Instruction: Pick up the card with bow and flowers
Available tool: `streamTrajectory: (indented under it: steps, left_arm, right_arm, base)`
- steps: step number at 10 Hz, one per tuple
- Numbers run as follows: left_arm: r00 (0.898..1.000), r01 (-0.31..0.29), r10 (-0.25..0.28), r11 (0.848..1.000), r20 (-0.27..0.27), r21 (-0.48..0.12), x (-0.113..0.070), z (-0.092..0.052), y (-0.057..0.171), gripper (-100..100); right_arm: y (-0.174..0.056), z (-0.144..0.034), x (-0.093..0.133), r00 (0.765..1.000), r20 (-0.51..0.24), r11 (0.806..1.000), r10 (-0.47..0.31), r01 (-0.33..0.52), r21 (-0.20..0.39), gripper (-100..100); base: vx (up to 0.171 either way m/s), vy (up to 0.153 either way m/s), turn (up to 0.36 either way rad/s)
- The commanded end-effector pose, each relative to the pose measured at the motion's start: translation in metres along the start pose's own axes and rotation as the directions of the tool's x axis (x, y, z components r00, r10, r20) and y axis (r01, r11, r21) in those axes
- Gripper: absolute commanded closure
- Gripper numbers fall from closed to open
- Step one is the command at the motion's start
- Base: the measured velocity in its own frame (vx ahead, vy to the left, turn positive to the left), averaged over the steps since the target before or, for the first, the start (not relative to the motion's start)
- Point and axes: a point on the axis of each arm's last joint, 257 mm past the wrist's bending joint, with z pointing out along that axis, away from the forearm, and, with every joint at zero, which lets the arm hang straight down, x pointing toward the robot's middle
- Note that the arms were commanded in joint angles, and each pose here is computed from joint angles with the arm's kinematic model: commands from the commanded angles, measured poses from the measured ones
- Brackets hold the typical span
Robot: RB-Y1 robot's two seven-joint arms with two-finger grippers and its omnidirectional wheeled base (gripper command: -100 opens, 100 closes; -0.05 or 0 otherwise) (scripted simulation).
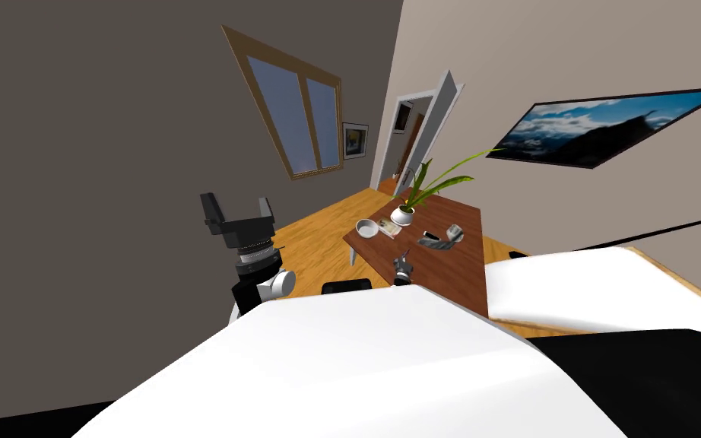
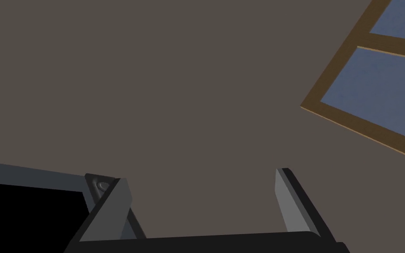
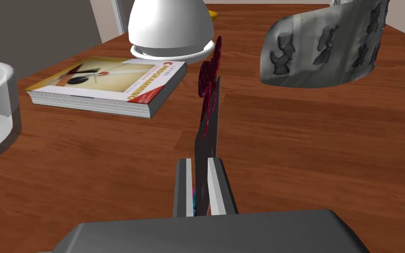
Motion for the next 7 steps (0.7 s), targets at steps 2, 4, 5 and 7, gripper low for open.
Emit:
streamTrajectory:
  steps: [2, 4, 5, 7]
  left_arm:
    - [1.000, 0.000, 0.000, 1.000, 0.000, 0.000, 0.000, 0.000, 0.000, 0]
    - [1.000, 0.000, 0.000, 1.000, 0.000, 0.000, 0.000, 0.000, 0.000, 0]
    - [1.000, 0.000, 0.000, 1.000, 0.000, 0.000, 0.000, 0.000, 0.000, 0]
    - [1.000, 0.000, 0.000, 1.000, 0.000, 0.000, 0.000, 0.000, 0.000, 0]
  right_arm:
    - [0.014, 0.013, 0.002, 1.000, 0.001, 0.999, 0.007, -0.007, -0.043, 100]
    - [0.029, 0.029, 0.005, 1.000, 0.001, 0.996, 0.022, -0.021, -0.090, 100]
    - [0.035, 0.035, 0.006, 1.000, 0.002, 0.993, 0.031, -0.031, -0.112, 100]
    - [0.032, 0.034, 0.005, 1.000, 0.002, 0.995, 0.027, -0.026, -0.101, 0]
  base:
    - [-0.155, 0.049, 0.162]
    - [-0.084, 0.058, 0.160]
    - [-0.136, 0.054, 0.298]
    - [-0.036, 0.012, 0.028]
